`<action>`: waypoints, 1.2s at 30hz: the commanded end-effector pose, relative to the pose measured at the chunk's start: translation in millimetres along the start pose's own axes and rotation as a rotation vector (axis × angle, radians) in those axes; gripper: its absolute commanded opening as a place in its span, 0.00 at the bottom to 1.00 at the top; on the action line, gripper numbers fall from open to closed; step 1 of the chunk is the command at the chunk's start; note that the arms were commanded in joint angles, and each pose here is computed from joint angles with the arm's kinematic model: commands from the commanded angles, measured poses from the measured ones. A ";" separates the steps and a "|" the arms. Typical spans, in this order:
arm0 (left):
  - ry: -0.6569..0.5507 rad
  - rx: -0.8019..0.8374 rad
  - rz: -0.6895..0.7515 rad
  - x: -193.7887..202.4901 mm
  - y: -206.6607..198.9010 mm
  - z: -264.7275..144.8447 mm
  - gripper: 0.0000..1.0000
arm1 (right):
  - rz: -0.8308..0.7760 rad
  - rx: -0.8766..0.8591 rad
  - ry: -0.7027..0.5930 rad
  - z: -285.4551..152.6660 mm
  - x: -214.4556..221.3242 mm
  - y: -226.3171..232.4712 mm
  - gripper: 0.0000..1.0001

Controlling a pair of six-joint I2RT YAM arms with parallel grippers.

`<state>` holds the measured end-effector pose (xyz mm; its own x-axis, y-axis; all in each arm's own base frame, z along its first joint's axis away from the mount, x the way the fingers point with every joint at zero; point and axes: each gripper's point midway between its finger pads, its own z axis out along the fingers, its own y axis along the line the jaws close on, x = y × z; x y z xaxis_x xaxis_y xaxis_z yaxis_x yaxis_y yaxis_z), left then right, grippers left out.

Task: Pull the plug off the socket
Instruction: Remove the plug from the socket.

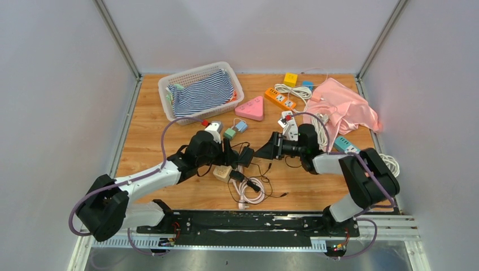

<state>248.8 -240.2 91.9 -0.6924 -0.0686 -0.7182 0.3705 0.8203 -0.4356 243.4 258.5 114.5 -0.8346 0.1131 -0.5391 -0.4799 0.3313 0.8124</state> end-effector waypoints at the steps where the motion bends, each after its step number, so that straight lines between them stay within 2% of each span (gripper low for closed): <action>1: 0.084 0.000 -0.062 26.9 5.5 -2.0 0.00 | 0.046 -0.077 -0.027 22.8 -5.1 11.0 0.80; 10: 0.073 0.028 -0.090 27.6 1.5 -1.5 0.00 | 0.071 -0.127 0.037 52.2 13.0 15.4 0.71; 17: 0.069 0.034 -0.100 28.5 2.1 -2.4 0.00 | 0.119 -0.146 0.024 64.7 9.1 11.8 0.55; 23: 0.062 0.033 -0.107 29.4 3.9 -2.7 0.00 | 0.126 -0.157 0.047 67.7 15.1 14.9 0.54; 26: 0.064 0.033 -0.104 30.0 4.4 -1.7 0.00 | 0.145 -0.173 0.067 70.7 17.1 18.4 0.39; 27: 0.065 0.032 -0.103 30.2 4.6 -1.3 0.00 | 0.149 -0.180 0.082 71.6 18.8 19.9 0.29; 29: 0.059 0.022 -0.104 29.4 6.5 -0.7 0.00 | 0.164 -0.177 0.106 72.0 20.4 20.8 0.02; 36: -0.009 -0.066 -0.150 19.1 20.7 -1.1 0.00 | 0.128 -0.043 0.128 33.1 26.7 9.3 0.00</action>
<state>251.7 -236.7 94.7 -0.6748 -0.1527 -0.7221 0.3402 0.8038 -0.4879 241.3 318.1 94.1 -0.9468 0.0975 -0.3069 -0.2771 0.2386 0.9307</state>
